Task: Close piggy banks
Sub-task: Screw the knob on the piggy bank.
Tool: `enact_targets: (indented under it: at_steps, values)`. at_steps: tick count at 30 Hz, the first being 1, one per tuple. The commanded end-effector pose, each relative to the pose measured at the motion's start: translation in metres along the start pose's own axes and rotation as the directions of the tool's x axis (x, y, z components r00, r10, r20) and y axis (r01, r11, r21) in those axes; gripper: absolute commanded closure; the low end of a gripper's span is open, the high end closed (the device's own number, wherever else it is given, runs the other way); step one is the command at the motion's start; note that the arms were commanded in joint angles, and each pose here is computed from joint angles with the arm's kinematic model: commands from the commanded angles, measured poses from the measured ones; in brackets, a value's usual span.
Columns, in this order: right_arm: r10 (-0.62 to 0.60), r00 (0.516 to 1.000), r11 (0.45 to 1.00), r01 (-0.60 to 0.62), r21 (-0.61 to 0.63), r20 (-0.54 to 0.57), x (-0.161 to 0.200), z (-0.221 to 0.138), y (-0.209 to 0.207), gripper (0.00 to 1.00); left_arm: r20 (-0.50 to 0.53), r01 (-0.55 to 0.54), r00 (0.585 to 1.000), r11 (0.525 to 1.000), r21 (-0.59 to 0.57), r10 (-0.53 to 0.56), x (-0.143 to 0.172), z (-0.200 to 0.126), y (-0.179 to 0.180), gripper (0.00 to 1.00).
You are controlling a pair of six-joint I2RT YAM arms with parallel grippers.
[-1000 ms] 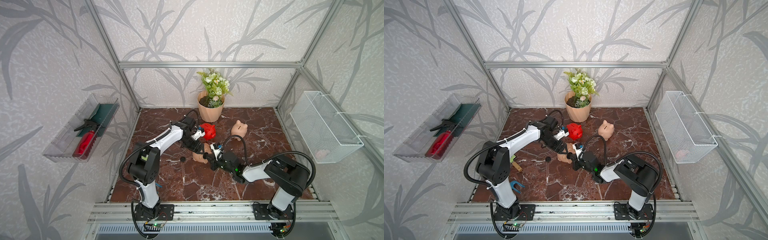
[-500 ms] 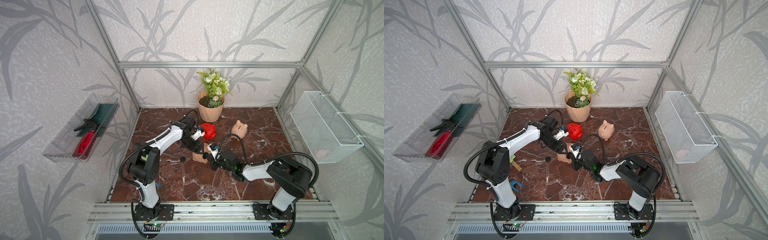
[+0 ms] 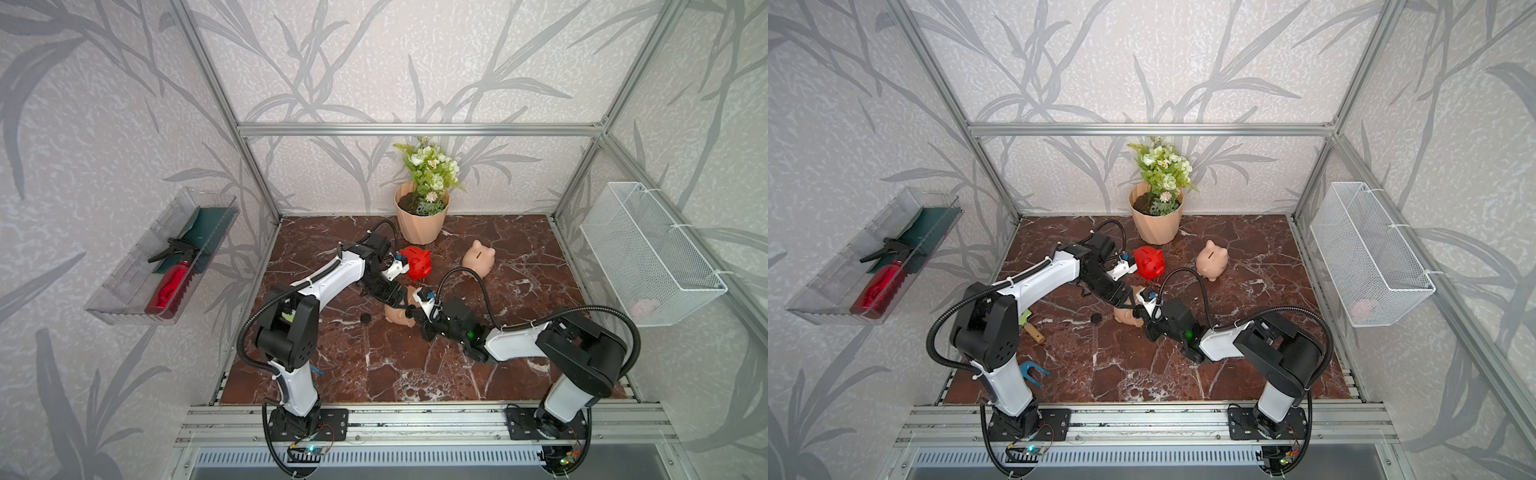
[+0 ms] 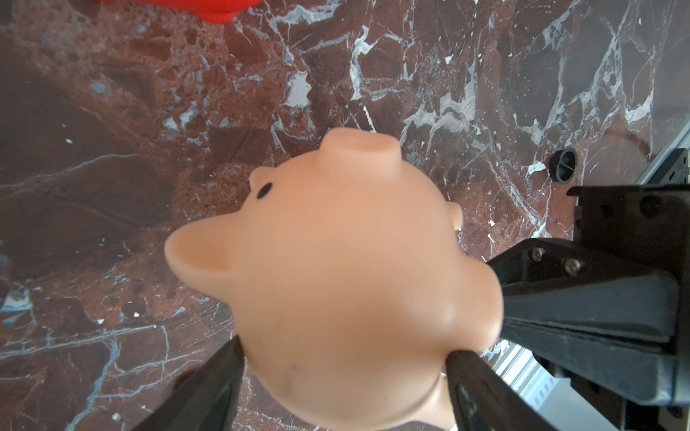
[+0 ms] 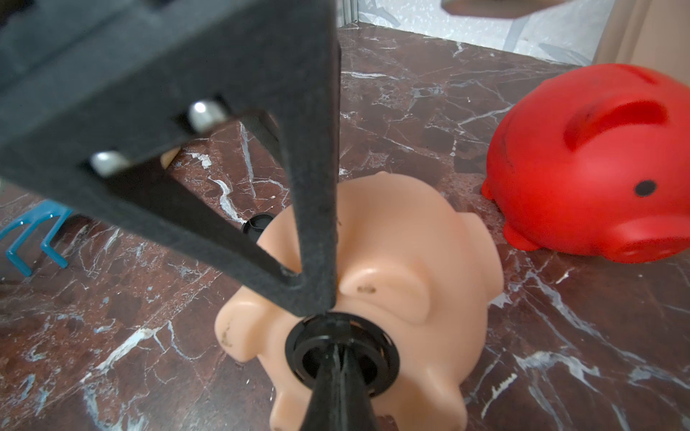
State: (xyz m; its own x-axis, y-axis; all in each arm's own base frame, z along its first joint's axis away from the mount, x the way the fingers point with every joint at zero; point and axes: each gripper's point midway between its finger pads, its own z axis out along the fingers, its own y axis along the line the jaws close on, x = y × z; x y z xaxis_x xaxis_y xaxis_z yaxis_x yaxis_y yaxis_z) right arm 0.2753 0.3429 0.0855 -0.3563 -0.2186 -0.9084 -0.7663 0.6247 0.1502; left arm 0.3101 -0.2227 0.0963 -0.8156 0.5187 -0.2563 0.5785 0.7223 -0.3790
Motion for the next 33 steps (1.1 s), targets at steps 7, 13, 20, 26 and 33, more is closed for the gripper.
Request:
enact_targets:
  at_steps: [7,13,20,26,33]
  values:
    - [-0.023,1.000,0.999,0.023,-0.039,0.005,-0.009,0.005,0.008,1.00,-0.037,-0.006,0.999,0.999,0.037,0.007,0.014,0.002,-0.011,0.17]
    - [-0.150,0.987,0.988,0.152,0.033,-0.056,0.002,0.003,-0.005,1.00,-0.038,-0.010,0.999,0.999,0.037,0.011,0.016,0.002,-0.011,0.17]
    - [-0.095,0.995,0.995,0.096,0.010,-0.021,-0.006,0.005,-0.001,1.00,-0.018,-0.020,1.000,0.998,0.057,0.021,0.011,-0.001,-0.016,0.17]
    - [0.047,0.999,0.998,-0.047,-0.036,0.015,-0.015,0.006,0.001,1.00,-0.025,-0.020,0.999,0.998,0.061,0.021,0.014,0.000,-0.016,0.17]
    - [0.163,0.987,0.985,-0.163,-0.061,-0.004,-0.016,0.002,-0.001,1.00,-0.027,-0.027,0.999,0.997,0.066,0.028,0.014,0.001,-0.016,0.17]
